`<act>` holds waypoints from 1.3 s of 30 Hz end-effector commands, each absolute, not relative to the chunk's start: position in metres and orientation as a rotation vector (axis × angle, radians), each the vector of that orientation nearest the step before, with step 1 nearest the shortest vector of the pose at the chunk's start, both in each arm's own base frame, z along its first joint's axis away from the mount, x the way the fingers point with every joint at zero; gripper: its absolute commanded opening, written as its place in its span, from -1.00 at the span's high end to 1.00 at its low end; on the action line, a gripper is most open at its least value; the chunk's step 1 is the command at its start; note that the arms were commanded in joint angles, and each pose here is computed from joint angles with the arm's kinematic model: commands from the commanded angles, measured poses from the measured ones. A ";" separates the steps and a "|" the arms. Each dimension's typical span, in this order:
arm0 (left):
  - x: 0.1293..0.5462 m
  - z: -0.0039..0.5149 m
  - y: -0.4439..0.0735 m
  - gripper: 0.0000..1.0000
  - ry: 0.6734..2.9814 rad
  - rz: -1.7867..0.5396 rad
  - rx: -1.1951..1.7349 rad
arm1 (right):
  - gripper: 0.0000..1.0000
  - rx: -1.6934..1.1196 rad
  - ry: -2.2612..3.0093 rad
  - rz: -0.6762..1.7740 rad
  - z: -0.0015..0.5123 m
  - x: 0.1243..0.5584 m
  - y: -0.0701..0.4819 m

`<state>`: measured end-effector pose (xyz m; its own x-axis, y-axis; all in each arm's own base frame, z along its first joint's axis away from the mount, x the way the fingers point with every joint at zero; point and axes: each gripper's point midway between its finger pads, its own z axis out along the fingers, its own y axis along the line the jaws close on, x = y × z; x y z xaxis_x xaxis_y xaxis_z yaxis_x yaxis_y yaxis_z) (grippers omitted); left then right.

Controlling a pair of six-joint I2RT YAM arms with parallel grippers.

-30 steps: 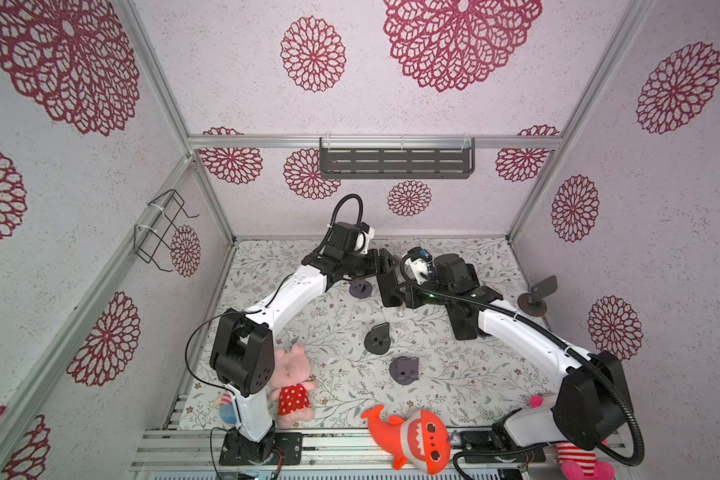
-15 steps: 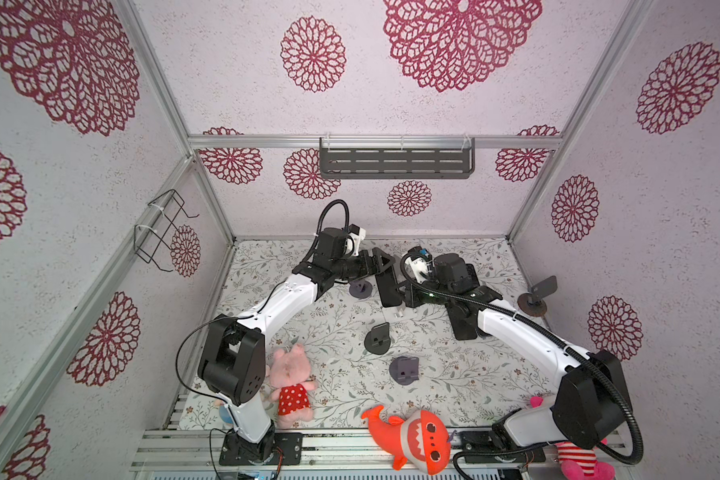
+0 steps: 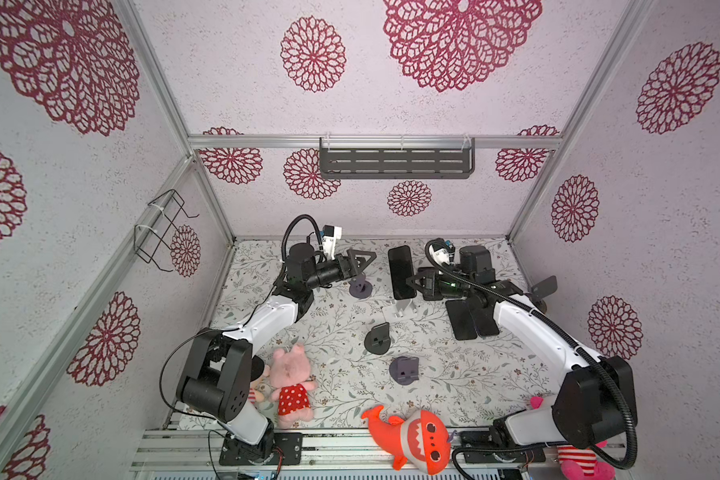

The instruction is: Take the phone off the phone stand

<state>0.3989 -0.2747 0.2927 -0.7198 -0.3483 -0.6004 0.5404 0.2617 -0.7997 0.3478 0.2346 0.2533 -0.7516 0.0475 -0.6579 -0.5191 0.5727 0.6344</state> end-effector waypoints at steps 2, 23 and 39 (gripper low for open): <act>0.387 0.329 -0.279 -0.52 1.604 -1.662 0.296 | 1.00 -0.535 1.987 1.378 0.313 0.323 0.252; 0.389 0.317 -0.298 0.17 1.621 -1.750 0.332 | 1.00 -0.668 1.918 1.553 0.308 0.315 0.291; 0.395 0.321 -0.290 1.00 1.612 -1.706 0.264 | -0.06 -0.593 1.985 1.583 0.291 0.338 0.289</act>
<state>0.3962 -0.2941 0.3010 -0.7339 -0.3379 -0.5892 0.6007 0.0820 -0.7953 0.3279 0.2915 0.2693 -0.7967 -0.0459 -0.6027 -0.5951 0.2341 0.7688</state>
